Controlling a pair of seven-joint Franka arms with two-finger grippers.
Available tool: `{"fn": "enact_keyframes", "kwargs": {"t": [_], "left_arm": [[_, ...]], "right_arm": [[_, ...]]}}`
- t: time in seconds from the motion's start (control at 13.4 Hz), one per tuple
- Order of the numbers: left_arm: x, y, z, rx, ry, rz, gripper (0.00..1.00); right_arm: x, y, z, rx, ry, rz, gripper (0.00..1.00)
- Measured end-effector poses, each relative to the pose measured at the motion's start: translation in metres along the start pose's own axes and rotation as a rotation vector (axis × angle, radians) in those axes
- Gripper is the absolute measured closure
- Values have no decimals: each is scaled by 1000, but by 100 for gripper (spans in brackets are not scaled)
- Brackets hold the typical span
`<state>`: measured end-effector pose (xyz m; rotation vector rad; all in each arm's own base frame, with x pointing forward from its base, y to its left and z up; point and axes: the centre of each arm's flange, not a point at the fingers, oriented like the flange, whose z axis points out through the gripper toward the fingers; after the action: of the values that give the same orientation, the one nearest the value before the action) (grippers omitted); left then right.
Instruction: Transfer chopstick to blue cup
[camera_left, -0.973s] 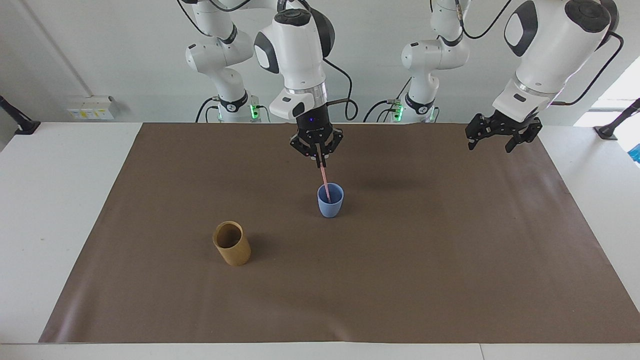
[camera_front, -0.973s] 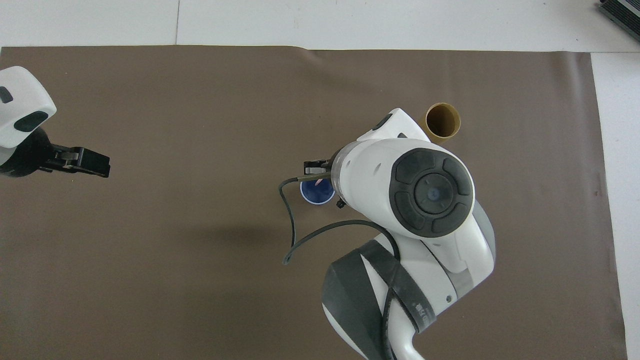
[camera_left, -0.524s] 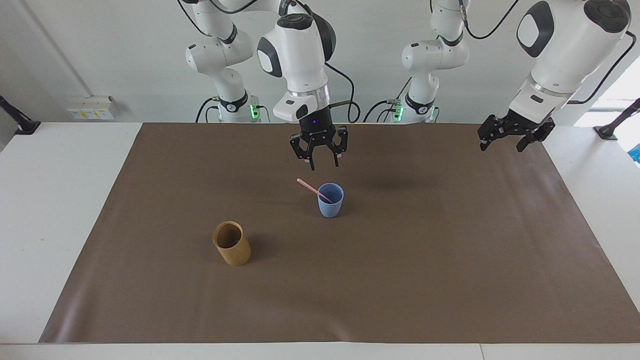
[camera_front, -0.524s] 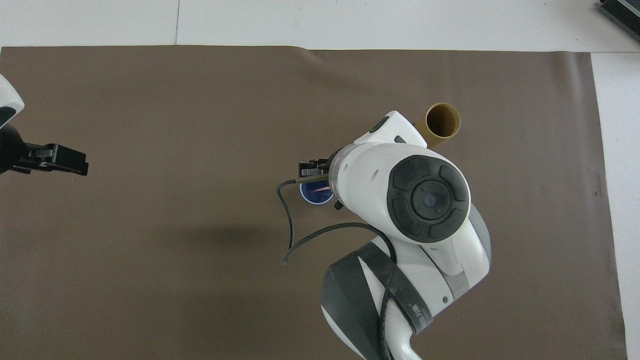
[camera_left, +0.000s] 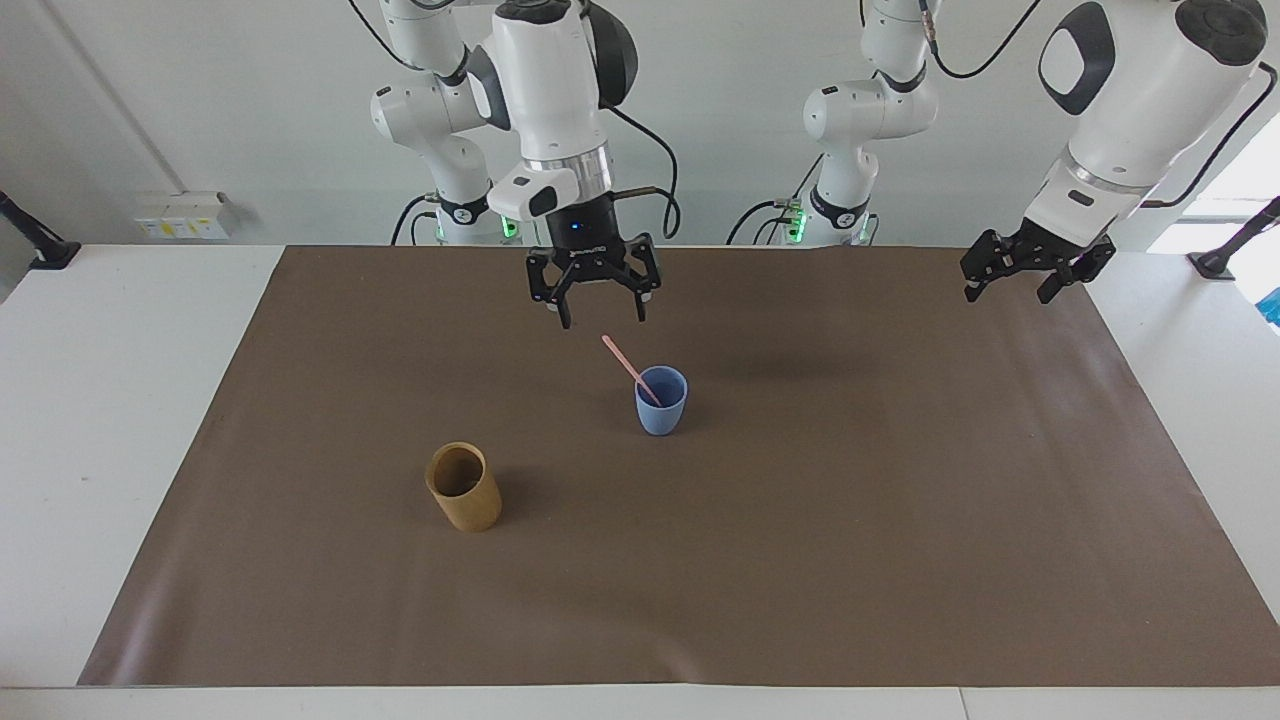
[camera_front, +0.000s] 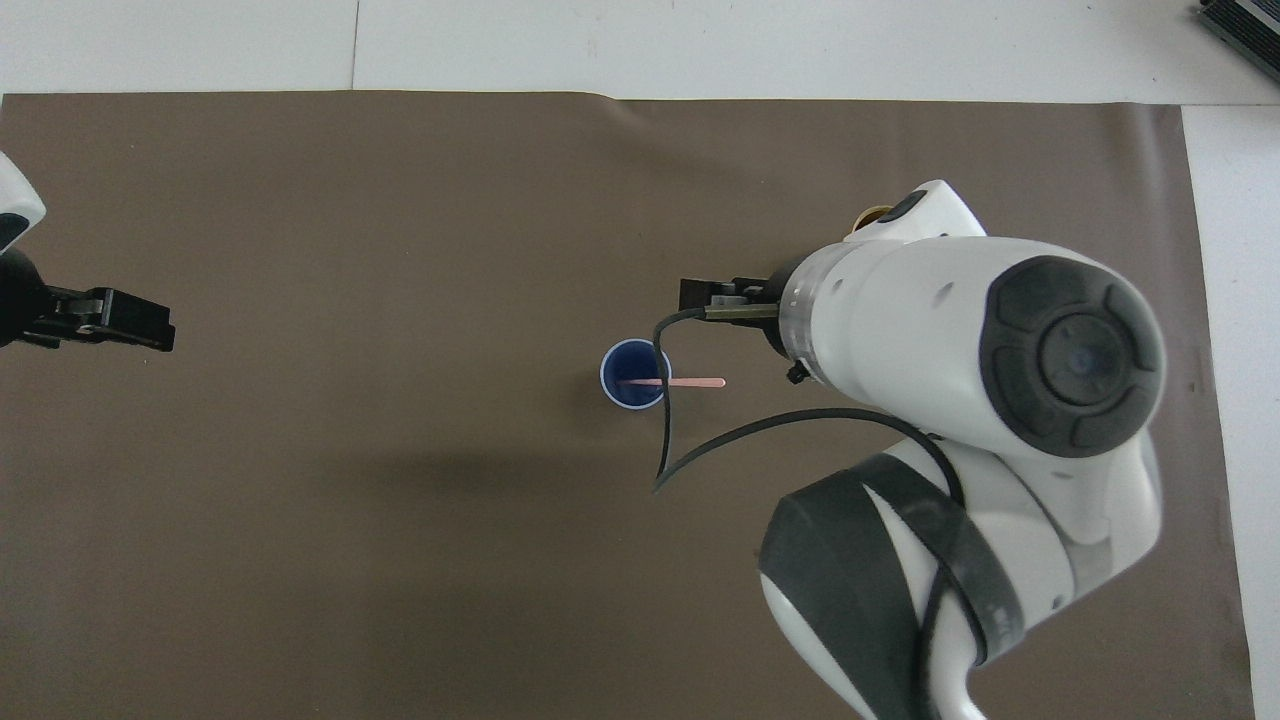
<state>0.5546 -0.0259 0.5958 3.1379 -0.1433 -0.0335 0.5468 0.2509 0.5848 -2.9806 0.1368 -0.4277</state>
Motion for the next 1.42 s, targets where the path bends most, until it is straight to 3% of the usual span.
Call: {"fn": "enact_keyframes", "kwargs": {"t": [0.52,0.9,1.42], "left_arm": [[0,0,0,0,0,0,0],[0,0,0,0,0,0,0],[0,0,0,0,-1,0,0]], "right_arm": [[30,170,-62,-135,-119,40,0],[44,196,-82,-201,-207,62,0],[44,224,-75,-219,-294,65,0]]}}
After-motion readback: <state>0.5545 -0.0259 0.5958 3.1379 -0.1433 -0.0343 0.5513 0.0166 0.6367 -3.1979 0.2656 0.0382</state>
